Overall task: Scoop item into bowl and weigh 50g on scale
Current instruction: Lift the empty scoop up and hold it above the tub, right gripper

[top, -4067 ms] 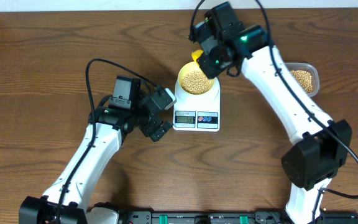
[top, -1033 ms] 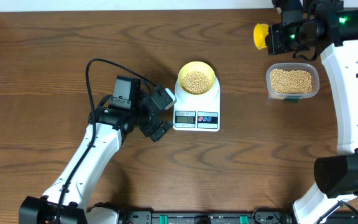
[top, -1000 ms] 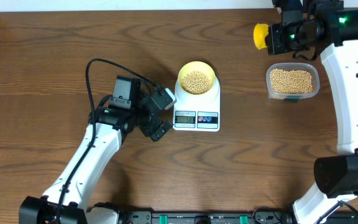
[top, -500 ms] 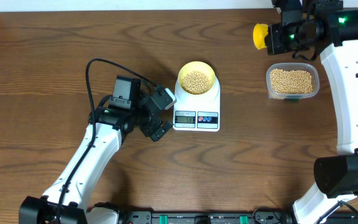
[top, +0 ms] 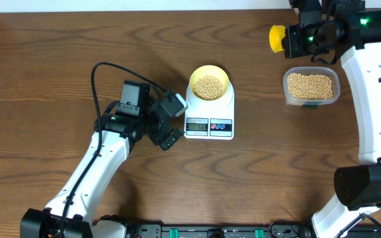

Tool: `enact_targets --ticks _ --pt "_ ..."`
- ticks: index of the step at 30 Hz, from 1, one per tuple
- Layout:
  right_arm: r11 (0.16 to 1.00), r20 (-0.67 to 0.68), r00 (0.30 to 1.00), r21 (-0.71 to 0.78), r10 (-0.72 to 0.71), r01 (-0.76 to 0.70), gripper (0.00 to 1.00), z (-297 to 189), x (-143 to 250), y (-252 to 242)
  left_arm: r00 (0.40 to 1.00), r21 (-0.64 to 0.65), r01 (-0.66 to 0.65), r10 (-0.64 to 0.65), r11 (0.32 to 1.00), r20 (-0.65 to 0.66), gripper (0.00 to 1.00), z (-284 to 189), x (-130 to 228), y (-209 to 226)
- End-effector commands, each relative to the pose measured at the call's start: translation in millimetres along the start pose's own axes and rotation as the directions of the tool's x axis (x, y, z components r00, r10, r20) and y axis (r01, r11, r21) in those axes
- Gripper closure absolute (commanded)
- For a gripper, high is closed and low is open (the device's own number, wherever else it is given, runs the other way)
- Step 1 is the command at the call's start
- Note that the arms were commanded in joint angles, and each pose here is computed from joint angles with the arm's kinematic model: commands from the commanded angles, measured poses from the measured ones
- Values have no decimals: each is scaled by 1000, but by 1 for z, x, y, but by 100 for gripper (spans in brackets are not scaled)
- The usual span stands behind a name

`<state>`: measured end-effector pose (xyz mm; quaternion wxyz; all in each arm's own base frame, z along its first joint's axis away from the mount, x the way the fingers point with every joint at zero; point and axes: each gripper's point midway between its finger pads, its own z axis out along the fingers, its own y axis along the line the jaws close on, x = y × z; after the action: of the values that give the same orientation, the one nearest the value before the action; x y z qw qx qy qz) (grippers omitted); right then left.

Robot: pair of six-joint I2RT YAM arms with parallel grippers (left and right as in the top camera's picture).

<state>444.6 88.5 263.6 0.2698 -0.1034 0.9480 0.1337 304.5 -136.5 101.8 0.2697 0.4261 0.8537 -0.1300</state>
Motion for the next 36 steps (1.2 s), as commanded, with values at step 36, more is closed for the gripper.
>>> enact_targets --ticks 36 --pt "999 29 999 30 38 -39 99 -13 -4 -20 1000 0 -15 15 1000 18 2 -4 -3 0"
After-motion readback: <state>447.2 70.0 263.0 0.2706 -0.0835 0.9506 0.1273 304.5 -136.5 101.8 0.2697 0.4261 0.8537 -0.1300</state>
